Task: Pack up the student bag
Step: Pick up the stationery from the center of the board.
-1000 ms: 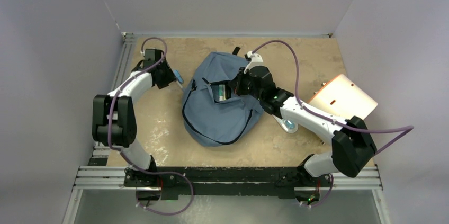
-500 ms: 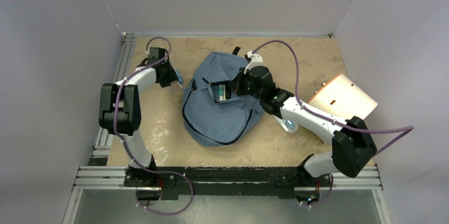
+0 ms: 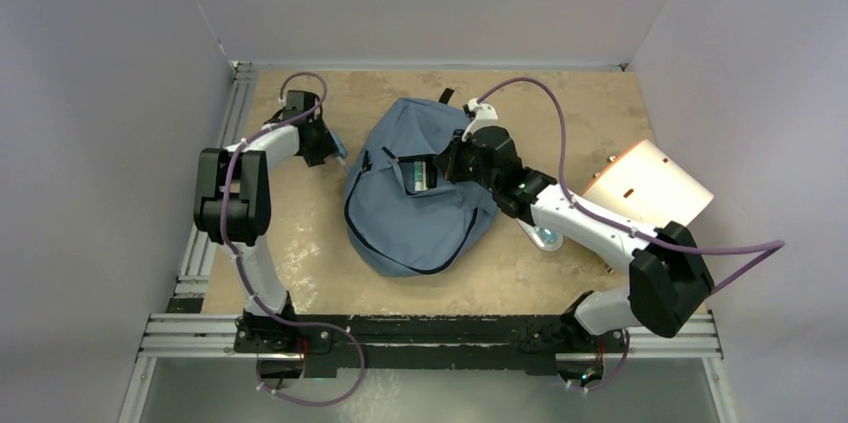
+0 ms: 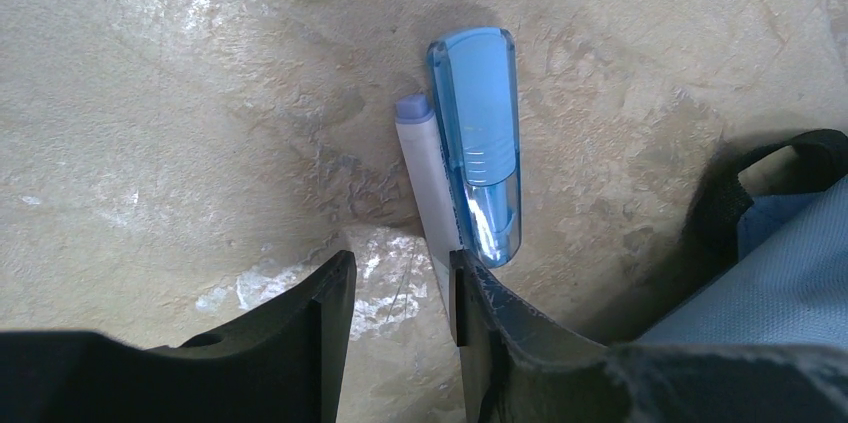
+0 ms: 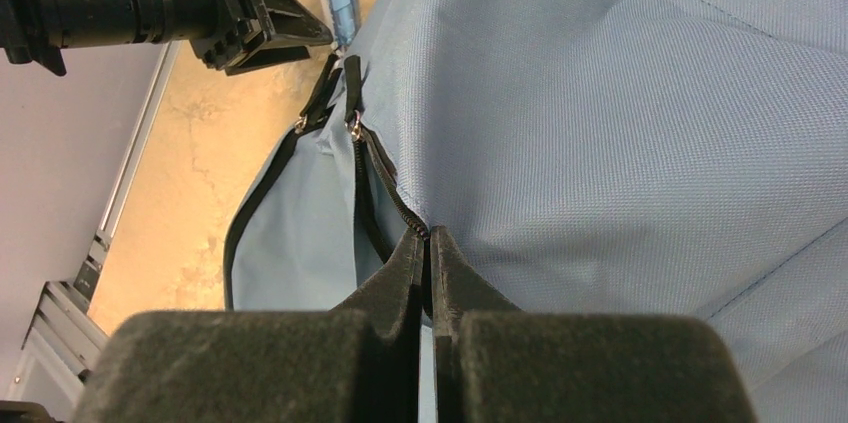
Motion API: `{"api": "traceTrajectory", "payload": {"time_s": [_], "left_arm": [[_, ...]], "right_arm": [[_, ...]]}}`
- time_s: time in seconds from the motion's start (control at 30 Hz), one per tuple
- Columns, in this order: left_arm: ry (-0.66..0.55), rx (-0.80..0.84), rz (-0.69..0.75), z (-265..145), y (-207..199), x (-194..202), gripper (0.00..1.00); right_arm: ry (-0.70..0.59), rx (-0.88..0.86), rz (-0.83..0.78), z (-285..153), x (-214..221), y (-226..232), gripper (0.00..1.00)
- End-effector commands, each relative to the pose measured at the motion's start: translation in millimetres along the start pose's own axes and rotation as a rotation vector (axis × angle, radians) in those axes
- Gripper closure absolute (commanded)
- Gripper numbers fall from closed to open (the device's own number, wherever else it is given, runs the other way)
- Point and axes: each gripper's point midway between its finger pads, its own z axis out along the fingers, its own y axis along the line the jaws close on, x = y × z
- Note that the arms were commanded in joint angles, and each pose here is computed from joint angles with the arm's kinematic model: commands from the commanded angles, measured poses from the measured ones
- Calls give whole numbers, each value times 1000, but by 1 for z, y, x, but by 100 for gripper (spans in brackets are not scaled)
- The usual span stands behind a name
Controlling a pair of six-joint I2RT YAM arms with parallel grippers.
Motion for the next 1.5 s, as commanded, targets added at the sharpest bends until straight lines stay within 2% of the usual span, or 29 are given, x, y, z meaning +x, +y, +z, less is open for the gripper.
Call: {"api": "traceTrajectory", "payload": {"time_s": [0.0,0.57,1.23,1.47], "left_arm": [[-59,29,10,-4,-9,-23,62],[-95,61,13,-10,-16,-34,62],[41,-53,9,14,8,-3,64],[67,-147,80,16,21,0,67]], "right_arm": [[-66,-80,22,-14,-22,25,100],[-61,-80,23,-12,-20,24,100],[-52,-82,22,-9,-17,24,100],[-49,-82,21,-10,-16,24,100]]}}
